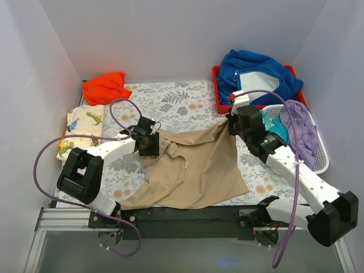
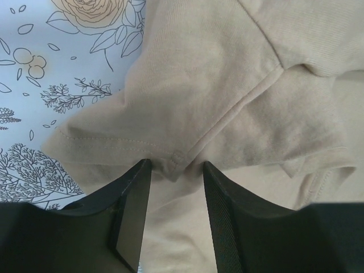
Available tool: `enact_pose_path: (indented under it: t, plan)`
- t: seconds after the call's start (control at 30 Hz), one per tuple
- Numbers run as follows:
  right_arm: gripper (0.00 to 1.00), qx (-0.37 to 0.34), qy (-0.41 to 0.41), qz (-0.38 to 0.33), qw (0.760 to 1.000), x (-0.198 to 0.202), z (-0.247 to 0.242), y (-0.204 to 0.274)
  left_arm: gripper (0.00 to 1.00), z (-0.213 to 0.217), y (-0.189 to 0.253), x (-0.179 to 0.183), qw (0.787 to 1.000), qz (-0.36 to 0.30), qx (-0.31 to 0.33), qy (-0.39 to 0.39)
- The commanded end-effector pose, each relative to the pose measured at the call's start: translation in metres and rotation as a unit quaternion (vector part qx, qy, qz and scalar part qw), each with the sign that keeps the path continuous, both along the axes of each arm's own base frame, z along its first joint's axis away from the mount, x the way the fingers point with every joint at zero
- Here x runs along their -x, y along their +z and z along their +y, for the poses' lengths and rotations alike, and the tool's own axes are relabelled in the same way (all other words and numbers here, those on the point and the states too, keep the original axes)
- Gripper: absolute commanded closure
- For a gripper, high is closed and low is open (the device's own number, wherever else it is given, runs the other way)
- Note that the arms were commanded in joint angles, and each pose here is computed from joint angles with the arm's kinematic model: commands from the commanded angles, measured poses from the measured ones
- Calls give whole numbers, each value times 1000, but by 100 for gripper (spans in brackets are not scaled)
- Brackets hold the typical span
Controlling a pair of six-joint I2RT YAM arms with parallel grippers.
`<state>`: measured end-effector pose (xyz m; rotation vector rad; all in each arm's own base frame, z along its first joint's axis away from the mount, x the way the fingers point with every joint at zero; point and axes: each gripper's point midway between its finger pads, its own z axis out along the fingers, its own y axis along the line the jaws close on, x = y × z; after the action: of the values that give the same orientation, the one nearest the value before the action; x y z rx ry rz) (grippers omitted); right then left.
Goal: Fold and stack the t-shirts
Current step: Flatten the tshirt out
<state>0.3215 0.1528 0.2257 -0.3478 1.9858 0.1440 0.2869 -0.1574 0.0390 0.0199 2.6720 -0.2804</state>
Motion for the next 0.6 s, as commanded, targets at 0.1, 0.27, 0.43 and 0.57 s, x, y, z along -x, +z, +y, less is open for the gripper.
enact_pose_path:
  t: [0.1,0.27,0.43,0.57]
  plan:
    - [99,-16,-3,-6,1000,-1,1,3,61,8,-6,-8,999,-15,-49,10]
    - [99,-19,-2,-3,1000,1,1,0,69,13,-6,-11,997,-21,-66,22]
    - [99,-18,0,-1,1000,2,0,-2,87,13,-1,-13,997,-31,-65,25]
    - [99,-19,-2,-3,1000,2,-1,-1,82,14,10,-17,996,-44,-67,25]
